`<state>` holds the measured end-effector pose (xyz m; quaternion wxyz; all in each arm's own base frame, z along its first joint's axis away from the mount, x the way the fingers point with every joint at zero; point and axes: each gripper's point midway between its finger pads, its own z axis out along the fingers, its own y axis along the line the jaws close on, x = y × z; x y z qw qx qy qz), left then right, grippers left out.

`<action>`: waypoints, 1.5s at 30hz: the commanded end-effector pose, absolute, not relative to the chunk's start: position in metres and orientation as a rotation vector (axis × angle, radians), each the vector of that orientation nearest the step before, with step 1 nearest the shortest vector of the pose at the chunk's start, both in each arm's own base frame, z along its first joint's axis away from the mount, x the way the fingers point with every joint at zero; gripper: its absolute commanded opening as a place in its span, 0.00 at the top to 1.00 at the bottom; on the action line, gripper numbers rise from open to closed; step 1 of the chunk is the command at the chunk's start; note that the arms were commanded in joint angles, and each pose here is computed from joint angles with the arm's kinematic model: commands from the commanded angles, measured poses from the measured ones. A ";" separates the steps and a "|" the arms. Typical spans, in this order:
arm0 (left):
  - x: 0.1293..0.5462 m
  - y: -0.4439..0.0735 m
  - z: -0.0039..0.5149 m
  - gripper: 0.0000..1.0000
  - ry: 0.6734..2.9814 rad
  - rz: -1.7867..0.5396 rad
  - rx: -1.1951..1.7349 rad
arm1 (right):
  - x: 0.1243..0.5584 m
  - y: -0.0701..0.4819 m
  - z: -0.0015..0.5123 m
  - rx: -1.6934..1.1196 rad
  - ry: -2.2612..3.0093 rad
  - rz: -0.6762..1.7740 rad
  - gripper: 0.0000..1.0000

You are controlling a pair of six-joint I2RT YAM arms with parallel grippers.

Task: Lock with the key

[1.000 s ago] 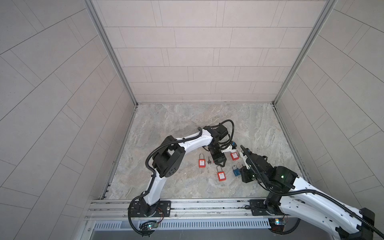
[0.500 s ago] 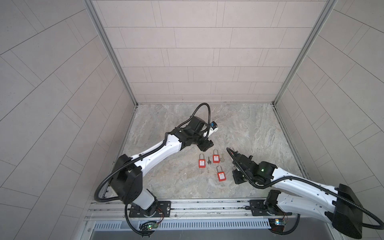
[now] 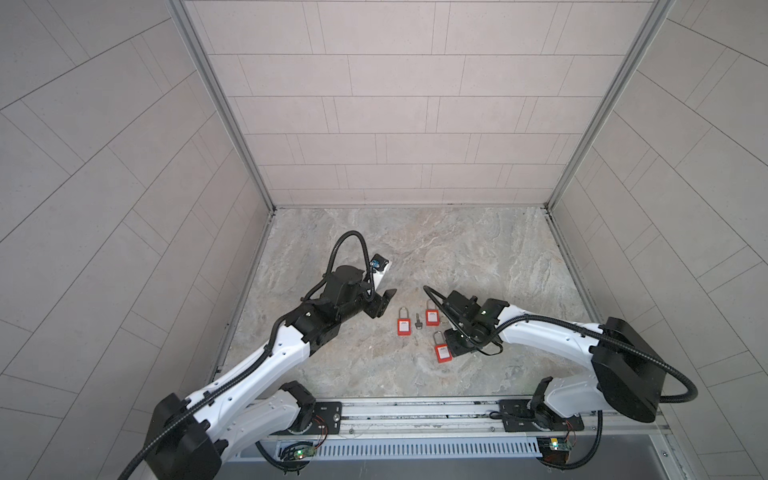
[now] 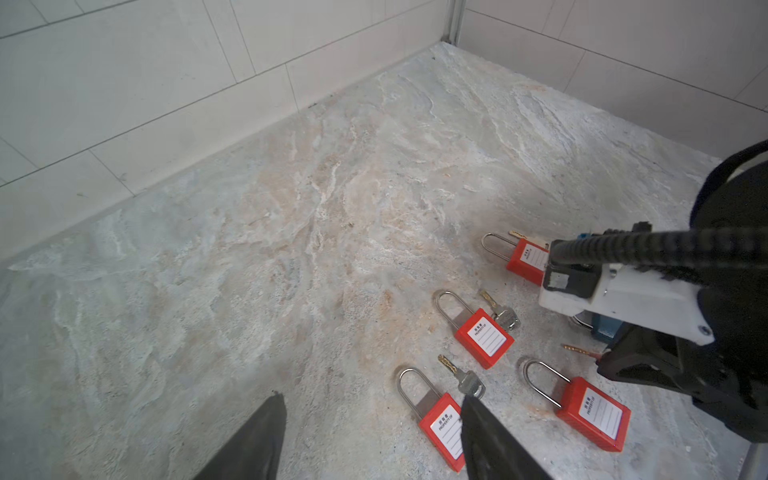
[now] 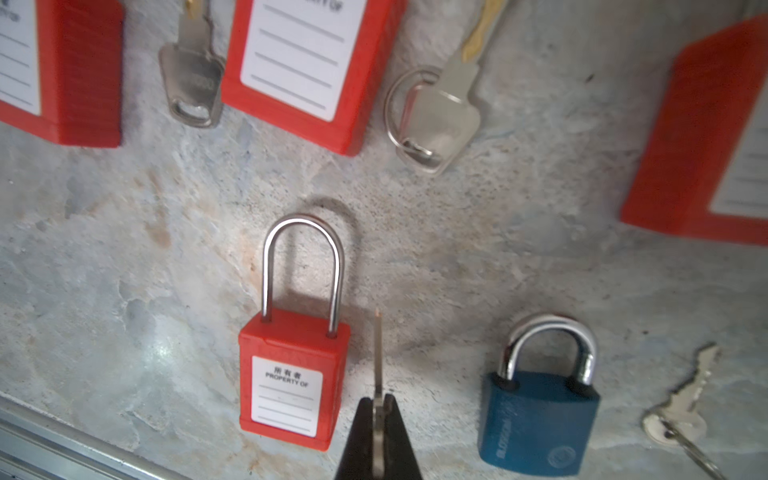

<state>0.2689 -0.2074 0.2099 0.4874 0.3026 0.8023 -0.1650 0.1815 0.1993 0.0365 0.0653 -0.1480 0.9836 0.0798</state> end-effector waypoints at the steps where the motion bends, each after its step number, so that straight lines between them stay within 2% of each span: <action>1: 0.270 -0.193 0.214 0.29 1.922 -0.379 0.654 | 0.176 0.195 0.035 -0.469 3.026 0.181 0.96; 5: 0.269 -0.177 0.210 0.29 1.934 -0.368 0.588 | 0.176 0.195 0.031 -0.414 3.037 0.174 0.95; 9: 0.269 -0.168 0.207 0.28 1.944 -0.368 0.553 | 0.176 0.195 0.028 -0.399 3.043 0.163 0.88; 12: 0.273 -0.162 0.206 0.27 1.964 -0.355 0.502 | 0.177 0.196 0.030 -0.409 3.026 0.144 0.74; 16: 0.277 -0.152 0.200 0.26 2.015 -0.330 0.433 | 0.178 0.194 0.036 -0.428 3.018 0.119 0.67; 22: 0.283 -0.129 0.192 0.19 2.090 -0.285 0.296 | 0.188 0.181 0.068 -0.484 2.916 0.034 0.63; 32: 0.293 -0.092 0.155 0.28 2.376 -0.267 0.044 | 0.231 0.131 0.139 -0.444 2.568 -0.321 0.61; 36: 0.295 -0.070 0.144 0.29 2.467 -0.154 -0.090 | 0.242 0.132 0.152 -0.459 2.489 -0.329 0.54; 41: 0.301 -0.039 0.129 0.27 2.516 -0.090 -0.335 | 0.248 0.136 0.155 -0.420 2.421 -0.264 0.53; 45: 0.312 -0.026 0.106 0.26 2.615 -0.116 -0.421 | 0.249 0.136 0.159 -0.366 2.354 -0.152 0.44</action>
